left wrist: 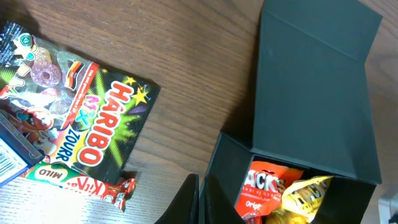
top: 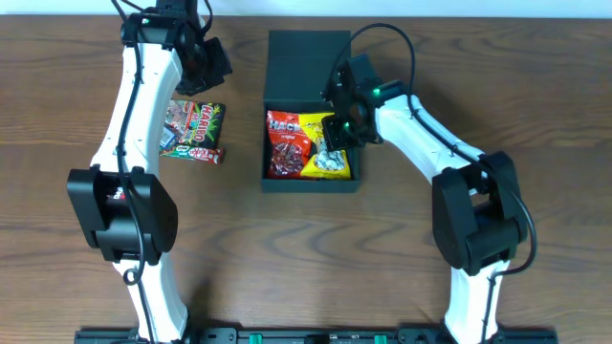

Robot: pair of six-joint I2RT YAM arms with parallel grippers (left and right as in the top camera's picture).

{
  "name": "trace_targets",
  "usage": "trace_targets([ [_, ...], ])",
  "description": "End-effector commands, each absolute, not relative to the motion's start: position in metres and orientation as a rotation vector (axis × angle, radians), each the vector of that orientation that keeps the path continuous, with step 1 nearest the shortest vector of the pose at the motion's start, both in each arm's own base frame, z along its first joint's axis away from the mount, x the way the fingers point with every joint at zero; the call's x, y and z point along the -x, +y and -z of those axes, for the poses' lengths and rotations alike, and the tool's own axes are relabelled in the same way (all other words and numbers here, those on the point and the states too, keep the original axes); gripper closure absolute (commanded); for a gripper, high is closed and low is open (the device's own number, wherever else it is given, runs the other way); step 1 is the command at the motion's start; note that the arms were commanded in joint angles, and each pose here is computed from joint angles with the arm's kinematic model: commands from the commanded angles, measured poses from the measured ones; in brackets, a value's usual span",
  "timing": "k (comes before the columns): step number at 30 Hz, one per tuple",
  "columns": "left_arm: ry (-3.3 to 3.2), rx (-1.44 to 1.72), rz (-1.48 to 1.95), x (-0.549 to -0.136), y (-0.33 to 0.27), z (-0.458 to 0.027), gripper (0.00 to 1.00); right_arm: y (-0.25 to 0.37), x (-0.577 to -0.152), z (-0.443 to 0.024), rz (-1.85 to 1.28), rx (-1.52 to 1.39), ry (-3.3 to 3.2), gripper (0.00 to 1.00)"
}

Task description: Pack container

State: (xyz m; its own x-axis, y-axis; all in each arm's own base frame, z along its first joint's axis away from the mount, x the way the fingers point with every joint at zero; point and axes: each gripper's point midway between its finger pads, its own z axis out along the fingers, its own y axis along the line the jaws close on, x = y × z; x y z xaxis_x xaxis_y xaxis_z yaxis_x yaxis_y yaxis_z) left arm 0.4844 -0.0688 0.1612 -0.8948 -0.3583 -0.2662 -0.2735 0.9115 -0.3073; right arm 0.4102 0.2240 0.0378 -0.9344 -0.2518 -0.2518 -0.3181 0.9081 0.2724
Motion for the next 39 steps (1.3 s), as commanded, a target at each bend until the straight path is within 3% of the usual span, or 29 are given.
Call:
trace_targets([
  [1, 2.706, 0.424, 0.376, -0.486, -0.067, -0.183, 0.94, 0.229, -0.405, -0.024, -0.335, 0.466, 2.874, 0.99],
  [6, 2.707, 0.423, 0.376, -0.486, -0.067, -0.183, 0.93, 0.232, -0.4, -0.039, -0.306, 0.447, 2.883, 0.99],
  [11, 2.721, 0.377, 0.358, -0.484, -0.066, -0.18, 0.94, 0.241, -0.416, -0.1, -0.356, 0.441, 2.75, 0.98],
  [17, 2.814, 0.396, 0.426, -0.47, -0.076, -0.134, 0.94, 0.247, -0.43, -0.144, -0.397, 0.44, 2.61, 0.99],
  [27, 2.939, 0.465, 0.764, -0.425, -0.118, -0.055, 0.94, 0.267, -0.417, -0.084, -0.436, 0.507, 2.743, 0.98],
  [39, 2.974, 0.373, 0.777, -0.411, -0.149, -0.046, 0.94, 0.26, -0.4, -0.024, -0.379, 0.518, 2.913, 0.98],
])
